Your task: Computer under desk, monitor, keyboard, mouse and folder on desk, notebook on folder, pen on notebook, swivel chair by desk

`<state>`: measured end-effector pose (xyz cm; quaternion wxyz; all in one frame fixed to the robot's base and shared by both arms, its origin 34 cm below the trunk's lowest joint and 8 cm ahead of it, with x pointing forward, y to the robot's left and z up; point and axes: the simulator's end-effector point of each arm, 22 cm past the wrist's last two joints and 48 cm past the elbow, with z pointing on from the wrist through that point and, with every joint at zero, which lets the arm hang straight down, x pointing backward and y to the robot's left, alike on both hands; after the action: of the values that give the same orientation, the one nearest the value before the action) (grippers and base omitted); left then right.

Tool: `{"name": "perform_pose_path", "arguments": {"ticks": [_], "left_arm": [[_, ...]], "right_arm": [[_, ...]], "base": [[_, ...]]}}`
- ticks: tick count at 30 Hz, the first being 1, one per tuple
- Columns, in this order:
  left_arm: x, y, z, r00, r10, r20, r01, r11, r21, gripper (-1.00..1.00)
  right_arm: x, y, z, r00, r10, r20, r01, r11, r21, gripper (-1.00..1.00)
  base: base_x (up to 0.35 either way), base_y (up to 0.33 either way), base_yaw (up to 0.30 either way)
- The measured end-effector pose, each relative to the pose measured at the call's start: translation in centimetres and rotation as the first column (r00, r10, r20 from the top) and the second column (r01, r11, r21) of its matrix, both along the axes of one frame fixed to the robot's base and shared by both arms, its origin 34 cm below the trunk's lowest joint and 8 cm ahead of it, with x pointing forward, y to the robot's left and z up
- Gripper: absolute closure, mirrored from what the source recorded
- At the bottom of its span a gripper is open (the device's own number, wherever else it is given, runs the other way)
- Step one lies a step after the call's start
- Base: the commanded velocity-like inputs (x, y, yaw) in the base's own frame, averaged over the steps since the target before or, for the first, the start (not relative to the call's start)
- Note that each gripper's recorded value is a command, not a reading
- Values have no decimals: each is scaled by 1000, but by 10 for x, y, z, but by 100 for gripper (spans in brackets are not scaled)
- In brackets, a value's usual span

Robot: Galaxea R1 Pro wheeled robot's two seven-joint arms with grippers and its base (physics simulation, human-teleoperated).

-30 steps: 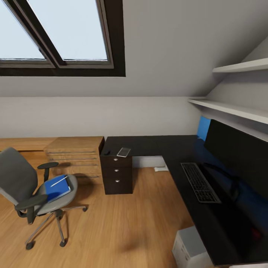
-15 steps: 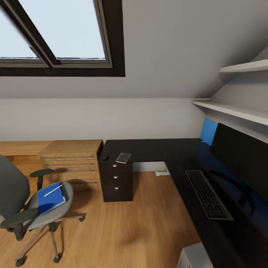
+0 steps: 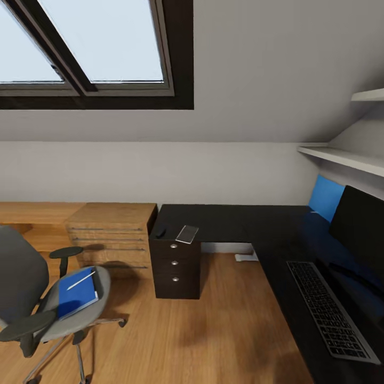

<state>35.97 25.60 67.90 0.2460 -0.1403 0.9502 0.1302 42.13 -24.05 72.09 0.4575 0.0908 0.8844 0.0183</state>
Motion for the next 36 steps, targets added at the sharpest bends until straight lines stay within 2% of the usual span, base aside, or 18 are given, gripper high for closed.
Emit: {"name": "perform_pose_path", "arguments": {"ticks": [8,20,31,36], "left_arm": [[0,0,0,1000,0,-1,0,1000,0,-100],[2,0,2,1000,4,8,-4,1000,-2,-100],[4,0,3,1000,4,14,-4,1000,-1,-100],[14,-4,9,997,9,70,-9,1000,-1,-100]], "right_arm": [[0,0,0,1000,-2,-1,2,1000,0,-100],[2,-1,3,1000,-2,8,2,1000,-1,-100],[2,0,3,1000,1,8,-1,1000,-1,-100],[4,0,4,1000,1,14,-1,1000,1,-100]], "base": [[328,9,5],[328,126,169],[328,113,14],[328,77,0]]}}
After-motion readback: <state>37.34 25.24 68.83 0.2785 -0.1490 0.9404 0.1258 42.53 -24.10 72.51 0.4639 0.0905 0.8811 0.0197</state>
